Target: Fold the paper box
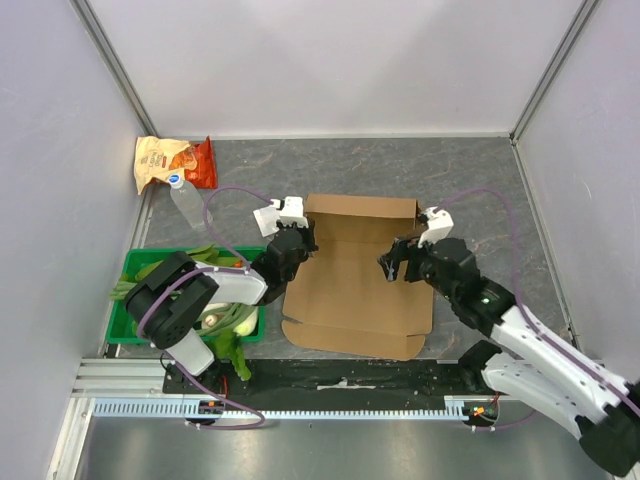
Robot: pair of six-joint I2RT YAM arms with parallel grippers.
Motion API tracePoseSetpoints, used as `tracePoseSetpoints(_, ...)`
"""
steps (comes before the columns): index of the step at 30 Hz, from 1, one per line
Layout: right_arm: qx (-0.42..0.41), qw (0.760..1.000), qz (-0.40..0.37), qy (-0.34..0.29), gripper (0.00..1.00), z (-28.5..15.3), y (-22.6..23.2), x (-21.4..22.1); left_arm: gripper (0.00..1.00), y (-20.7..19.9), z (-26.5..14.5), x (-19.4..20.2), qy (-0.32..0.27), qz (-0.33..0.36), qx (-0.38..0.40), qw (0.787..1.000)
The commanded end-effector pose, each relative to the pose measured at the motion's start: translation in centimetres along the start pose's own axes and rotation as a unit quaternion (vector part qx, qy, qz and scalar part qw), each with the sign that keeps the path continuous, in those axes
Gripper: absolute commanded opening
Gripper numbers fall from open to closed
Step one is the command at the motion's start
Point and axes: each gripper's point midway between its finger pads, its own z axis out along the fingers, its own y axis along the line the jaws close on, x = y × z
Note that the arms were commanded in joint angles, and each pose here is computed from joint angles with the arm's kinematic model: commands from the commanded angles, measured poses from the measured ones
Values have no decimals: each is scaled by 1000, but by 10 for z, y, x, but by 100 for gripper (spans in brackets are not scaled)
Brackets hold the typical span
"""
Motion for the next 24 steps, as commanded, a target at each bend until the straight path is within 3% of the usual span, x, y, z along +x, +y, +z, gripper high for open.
tracePoseSetpoints(1, -27, 999, 5, -34, 90, -54, 14, -42, 2, -5, 1, 0, -10, 11, 13, 1000)
tracePoseSetpoints(3, 14, 998, 23, -58, 92, -73, 3, -64, 2, -5, 1, 0, -11, 12, 12, 1000)
tracePoseSetpoints(4, 119, 991, 47, -52, 92, -83, -34, -59, 2, -4, 1, 0, -11, 13, 11, 1000)
tracePoseSetpoints(6, 256, 958, 93, -86, 92, -113, -75, -78, 2, -4, 1, 2, -9, 15, 11, 1000)
tracePoseSetpoints(7, 363, 922, 99, -94, 93, -134, -109, -72, 2, -3, 2, 2, -9, 16, 9, 1000)
tracePoseSetpoints(11, 470, 869, 84, -132, 85, -151, -138, -89, 2, -4, 2, 3, -8, 18, 10, 1000)
tracePoseSetpoints(13, 524, 841, 73, -110, 88, -141, -161, -91, 2, -4, 3, 3, -8, 18, 10, 1000)
tracePoseSetpoints(14, 500, 864, 33, -46, 89, -125, -163, -82, 2, -4, 3, 4, -7, 19, 10, 1000)
tracePoseSetpoints(15, 464, 882, 47, -67, 90, -102, -163, -94, 2, -5, 2, 3, -8, 18, 12, 1000)
tracePoseSetpoints(16, 457, 887, 49, -39, 92, -93, -181, -81, 2, -3, 3, 3, -8, 19, 10, 1000)
tracePoseSetpoints(17, 372, 928, 23, 4, 92, -68, -168, -72, 2, -4, 3, 3, -8, 19, 10, 1000)
tracePoseSetpoints(22, 253, 965, -19, 63, 87, -28, -148, -43, 2, -3, 4, 1, -9, 25, 7, 1000)
tracePoseSetpoints(24, 191, 981, -28, 30, 84, -16, -129, -47, 2, -4, 5, 1, -9, 26, 7, 1000)
